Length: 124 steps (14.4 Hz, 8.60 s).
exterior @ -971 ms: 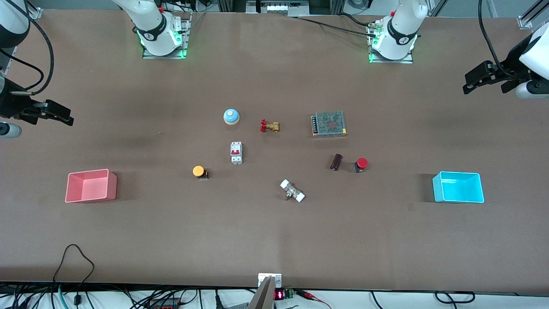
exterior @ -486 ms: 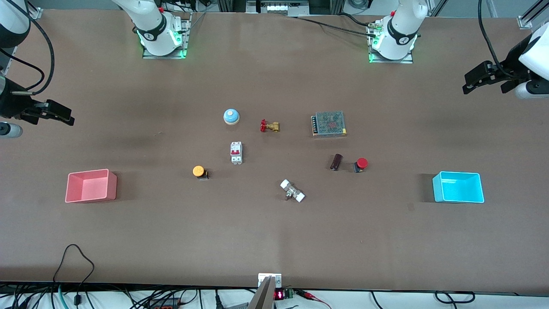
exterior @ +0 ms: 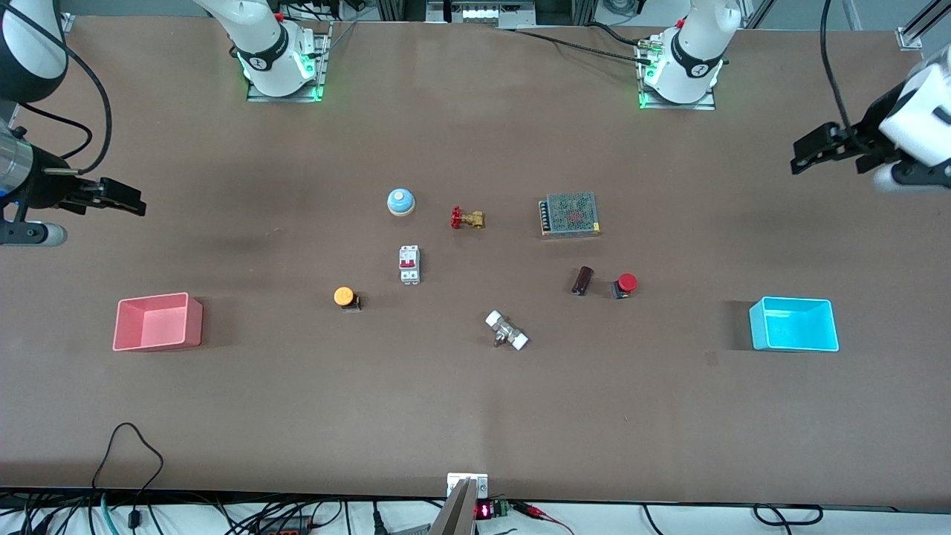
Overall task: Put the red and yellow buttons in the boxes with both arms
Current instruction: 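Move the right gripper to the yellow button while the left gripper reaches the red button, then grasp the yellow button with the right gripper while the left gripper grasps the red button, then carry the yellow button to the pink box while the left gripper carries the red button, then lower the buttons into the boxes and open both grippers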
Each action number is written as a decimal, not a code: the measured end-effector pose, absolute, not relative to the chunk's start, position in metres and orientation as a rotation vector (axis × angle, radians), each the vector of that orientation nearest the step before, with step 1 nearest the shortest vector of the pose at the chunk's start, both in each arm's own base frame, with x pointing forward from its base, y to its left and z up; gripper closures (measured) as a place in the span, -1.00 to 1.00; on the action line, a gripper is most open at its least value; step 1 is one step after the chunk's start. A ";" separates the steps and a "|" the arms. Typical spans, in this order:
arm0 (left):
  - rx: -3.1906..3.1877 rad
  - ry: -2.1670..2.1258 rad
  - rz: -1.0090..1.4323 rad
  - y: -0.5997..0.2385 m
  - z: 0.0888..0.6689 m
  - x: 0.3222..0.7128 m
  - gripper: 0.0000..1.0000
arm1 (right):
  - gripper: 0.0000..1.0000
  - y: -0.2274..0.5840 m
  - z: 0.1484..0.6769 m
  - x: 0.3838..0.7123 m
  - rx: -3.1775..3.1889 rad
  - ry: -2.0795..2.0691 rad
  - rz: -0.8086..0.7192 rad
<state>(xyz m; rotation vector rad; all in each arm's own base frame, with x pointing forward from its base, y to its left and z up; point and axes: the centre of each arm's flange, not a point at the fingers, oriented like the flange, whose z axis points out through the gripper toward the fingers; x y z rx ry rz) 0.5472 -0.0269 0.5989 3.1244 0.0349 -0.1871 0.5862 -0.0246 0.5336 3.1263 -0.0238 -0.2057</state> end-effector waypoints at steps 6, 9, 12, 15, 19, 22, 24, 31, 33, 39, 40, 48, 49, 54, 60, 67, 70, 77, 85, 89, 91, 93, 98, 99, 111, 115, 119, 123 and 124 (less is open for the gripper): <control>3.079 -0.026 -0.371 -0.092 0.478 0.616 -1.00 | -1.00 -0.002 0.494 0.604 3.144 0.015 -0.256; 3.032 0.059 -0.328 -0.109 0.424 0.645 -1.00 | -1.00 0.052 0.455 0.624 3.138 0.137 -0.225; 3.038 0.105 -0.244 -0.135 0.383 0.646 -1.00 | -1.00 0.098 0.402 0.637 3.109 0.231 -0.239; 3.044 0.171 -0.157 -0.176 0.338 0.627 -1.00 | -1.00 0.118 0.355 0.647 3.104 0.260 -0.235; 3.026 0.220 0.021 -0.192 0.277 0.597 -1.00 | -1.00 0.142 0.314 0.652 3.195 0.217 -0.249; 3.020 0.234 0.104 -0.182 0.234 0.569 -1.00 | -1.00 0.170 0.297 0.651 3.197 0.266 -0.219; 3.036 0.216 0.097 -0.180 0.224 0.561 -1.00 | -1.00 0.183 0.285 0.649 3.189 0.293 -0.208; 3.045 0.226 0.063 -0.180 0.210 0.557 -1.00 | -1.00 0.222 0.263 0.642 3.179 0.253 -0.184; 3.047 0.249 0.047 -0.187 0.202 0.555 -1.00 | -1.00 0.232 0.253 0.638 3.172 0.242 -0.192; 3.076 0.274 0.067 -0.206 0.189 0.561 -1.00 | -1.00 0.230 0.219 0.639 3.157 0.212 -0.189; 3.077 0.277 0.070 -0.205 0.188 0.563 -1.00 | -1.00 0.230 0.216 0.640 3.156 0.211 -0.184; 3.094 0.259 0.100 -0.200 0.190 0.571 -0.94 | -0.99 0.231 0.209 0.642 3.153 0.211 -0.180; 3.095 0.259 0.100 -0.200 0.190 0.571 -0.94 | -0.97 0.231 0.208 0.642 3.153 0.211 -0.180; 3.101 0.261 0.079 -0.198 0.181 0.569 0.03 | -0.68 0.240 0.206 0.639 3.149 0.232 -0.183; 3.103 0.260 0.081 -0.199 0.184 0.573 0.23 | 0.02 0.241 0.206 0.639 3.149 0.232 -0.182; 3.142 0.248 0.035 -0.125 0.277 0.638 0.23 | 0.14 0.239 0.207 0.640 3.149 0.228 -0.178; 3.150 0.193 0.056 -0.040 0.292 0.650 0.23 | 0.14 0.235 0.208 0.642 3.147 0.218 -0.172; 3.165 0.019 0.078 0.080 0.298 0.654 0.23 | 0.14 0.161 0.270 0.688 3.101 0.055 -0.019; 3.157 -0.079 -0.004 0.141 0.250 0.653 0.23 | 0.14 -0.020 0.326 0.696 2.999 -0.072 -0.102; 3.152 -0.090 -0.021 0.145 0.232 0.659 0.23 | 0.14 -0.104 0.323 0.687 3.008 -0.017 -0.144; 3.143 -0.101 -0.036 0.149 0.222 0.659 0.23 | 0.14 -0.129 0.316 0.682 3.009 -0.009 -0.167; 3.127 -0.114 -0.047 0.151 0.213 0.659 0.23 | 0.14 -0.135 0.307 0.681 3.007 -0.008 -0.189; 3.119 -0.125 -0.064 0.151 0.202 0.659 0.23 | 0.14 -0.130 0.280 0.685 3.038 0.033 -0.184; 3.118 -0.125 -0.067 0.151 0.201 0.659 0.23 | 0.14 -0.129 0.275 0.686 3.038 0.041 -0.173; 3.125 -0.117 -0.023 0.161 0.210 0.668 -1.00 | 0.14 -0.142 0.220 0.687 3.069 0.112 -0.159; 3.105 -0.115 -0.075 0.161 0.241 0.682 -1.00 | 0.14 -0.135 0.214 0.690 3.071 0.142 -0.148; 3.096 -0.116 -0.108 0.162 0.296 0.693 -1.00 | 0.13 -0.138 0.215 0.690 3.070 0.168 -0.139; 3.073 -0.077 -0.168 0.143 0.341 0.686 -1.00 | -0.52 -0.138 0.210 0.691 3.067 0.170 -0.137; 3.060 -0.063 -0.191 0.127 0.355 0.684 -1.00 | -0.70 -0.138 0.212 0.692 3.066 0.174 -0.130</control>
